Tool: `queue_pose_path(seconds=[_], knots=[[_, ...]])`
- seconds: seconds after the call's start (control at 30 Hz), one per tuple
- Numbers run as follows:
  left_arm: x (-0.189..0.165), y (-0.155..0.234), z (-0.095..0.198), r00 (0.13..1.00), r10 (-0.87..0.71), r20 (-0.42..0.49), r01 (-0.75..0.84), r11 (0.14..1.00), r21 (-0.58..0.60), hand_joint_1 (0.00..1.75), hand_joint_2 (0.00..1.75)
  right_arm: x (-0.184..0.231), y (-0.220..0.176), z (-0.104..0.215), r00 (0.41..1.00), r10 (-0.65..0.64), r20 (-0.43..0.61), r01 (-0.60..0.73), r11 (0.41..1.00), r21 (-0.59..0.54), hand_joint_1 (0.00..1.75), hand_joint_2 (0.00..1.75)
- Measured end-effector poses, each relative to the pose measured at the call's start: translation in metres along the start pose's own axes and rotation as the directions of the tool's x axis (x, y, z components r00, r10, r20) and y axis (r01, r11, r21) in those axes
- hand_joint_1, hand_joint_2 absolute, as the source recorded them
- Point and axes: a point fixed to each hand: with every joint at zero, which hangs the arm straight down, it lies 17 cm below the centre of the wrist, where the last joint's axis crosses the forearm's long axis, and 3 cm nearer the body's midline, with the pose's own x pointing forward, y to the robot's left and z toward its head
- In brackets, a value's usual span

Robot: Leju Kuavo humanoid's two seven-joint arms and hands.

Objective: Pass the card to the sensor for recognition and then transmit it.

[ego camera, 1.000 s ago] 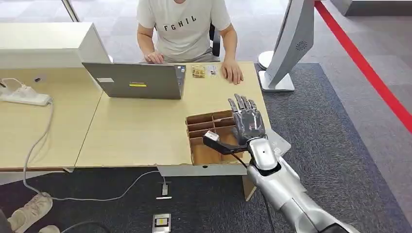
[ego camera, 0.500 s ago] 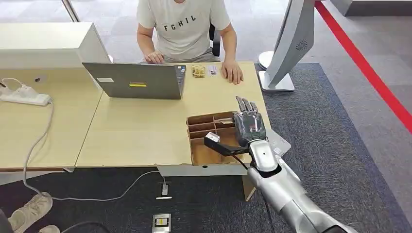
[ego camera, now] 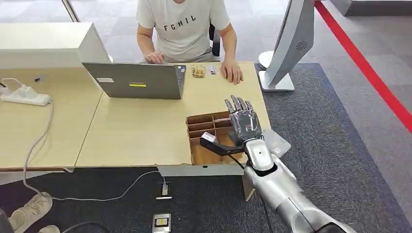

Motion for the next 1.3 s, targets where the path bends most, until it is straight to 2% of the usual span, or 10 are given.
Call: queue_pose_path(seconds=[0.27,0.3,0.33,0.37,0.4,0.43,1.23,1.27,1.3], knots=[[-0.001,0.001,0.0,1.0,0.004,-0.006,-0.004,1.0,0.004,0.0,1.75,0.003,-0.001,-0.003,1.0,0.002,0.002,-0.002,1.0,0.001,0.0,1.75],[-0.001,0.001,0.0,1.0,0.006,-0.007,-0.006,1.0,0.006,0.0,1.75,0.003,-0.001,-0.003,1.0,0.003,0.002,-0.003,1.0,0.001,0.05,1.75],[-0.001,0.001,0.0,1.0,0.007,-0.008,-0.007,1.0,0.007,0.0,1.75,0.004,-0.001,-0.003,1.0,0.003,0.003,-0.003,1.0,0.0,0.21,1.75],[-0.002,0.001,0.0,1.0,0.008,-0.009,-0.008,1.0,0.007,0.0,1.75,0.004,-0.001,-0.003,1.0,0.005,0.004,-0.005,1.0,0.0,1.5,1.75],[-0.002,0.001,0.0,1.0,0.009,-0.01,-0.008,1.0,0.008,0.0,1.75,0.005,-0.002,-0.004,1.0,0.005,0.005,-0.005,1.0,0.0,1.69,1.75],[-0.002,0.001,0.0,1.0,0.009,-0.01,-0.009,1.0,0.009,0.0,1.75,0.005,-0.002,-0.004,1.0,0.006,0.006,-0.006,1.0,0.0,1.75,1.75],[0.005,-0.004,0.0,0.999,-0.033,0.02,0.032,0.999,0.008,0.0,1.75,0.032,0.003,-0.012,1.0,-0.011,0.026,0.011,0.999,0.031,1.75,1.75],[0.005,-0.004,0.0,0.999,-0.033,0.018,0.033,0.999,0.012,0.0,1.75,0.032,0.004,-0.012,1.0,-0.011,0.027,0.01,0.999,0.032,0.52,1.75],[0.005,-0.003,-0.001,0.999,-0.033,0.015,0.033,0.999,0.021,0.0,1.75,0.032,0.004,-0.012,1.0,-0.011,0.028,0.01,0.999,0.033,0.09,1.75]])
